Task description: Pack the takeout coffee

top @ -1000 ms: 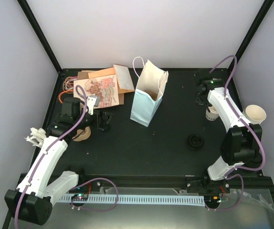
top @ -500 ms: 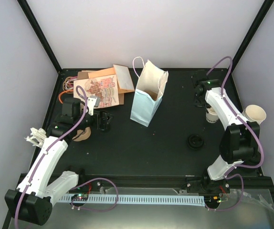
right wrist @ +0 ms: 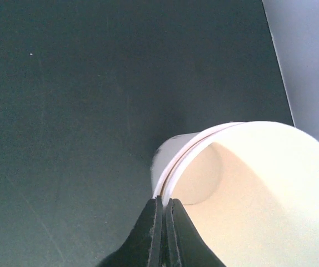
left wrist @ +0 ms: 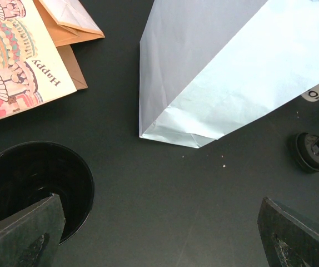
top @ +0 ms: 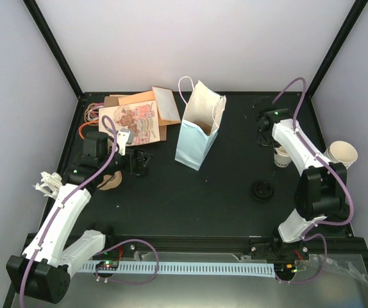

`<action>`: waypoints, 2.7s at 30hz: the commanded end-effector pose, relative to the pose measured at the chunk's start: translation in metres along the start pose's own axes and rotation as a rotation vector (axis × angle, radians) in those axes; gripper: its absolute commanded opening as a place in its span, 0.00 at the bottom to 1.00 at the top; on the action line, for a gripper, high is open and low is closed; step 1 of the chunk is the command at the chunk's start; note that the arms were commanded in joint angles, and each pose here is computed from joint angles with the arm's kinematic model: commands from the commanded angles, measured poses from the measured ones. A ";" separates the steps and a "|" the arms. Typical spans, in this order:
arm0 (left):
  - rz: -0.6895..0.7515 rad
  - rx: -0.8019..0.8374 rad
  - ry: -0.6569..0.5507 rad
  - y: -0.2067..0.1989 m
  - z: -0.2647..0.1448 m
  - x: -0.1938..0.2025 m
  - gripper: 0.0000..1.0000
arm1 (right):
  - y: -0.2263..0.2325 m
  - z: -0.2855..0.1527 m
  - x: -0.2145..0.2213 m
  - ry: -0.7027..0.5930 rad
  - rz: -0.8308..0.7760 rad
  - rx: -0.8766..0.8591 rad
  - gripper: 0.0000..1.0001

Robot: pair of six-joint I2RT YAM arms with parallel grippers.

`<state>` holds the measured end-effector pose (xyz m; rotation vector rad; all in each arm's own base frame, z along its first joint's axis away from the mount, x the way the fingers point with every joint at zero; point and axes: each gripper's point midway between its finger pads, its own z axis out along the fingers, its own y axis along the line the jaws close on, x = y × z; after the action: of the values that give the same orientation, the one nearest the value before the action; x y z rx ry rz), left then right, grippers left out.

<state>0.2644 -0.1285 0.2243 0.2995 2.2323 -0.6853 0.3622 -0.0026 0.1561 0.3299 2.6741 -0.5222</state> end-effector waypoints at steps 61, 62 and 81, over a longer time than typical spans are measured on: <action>0.041 0.047 -0.043 -0.012 -0.004 -0.009 0.98 | 0.015 -0.024 0.009 -0.075 0.070 -0.235 0.01; 0.044 0.058 -0.045 -0.014 -0.005 -0.010 0.98 | 0.015 -0.023 0.009 -0.079 0.043 -0.221 0.01; 0.109 0.447 -0.111 -0.160 -0.027 -0.014 0.93 | 0.021 -0.044 0.030 -0.061 -0.047 -0.277 0.01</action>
<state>0.1978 -0.2247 0.2737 0.6199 2.0335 -1.0533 0.3335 0.0393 0.1748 0.2012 2.6417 -0.0988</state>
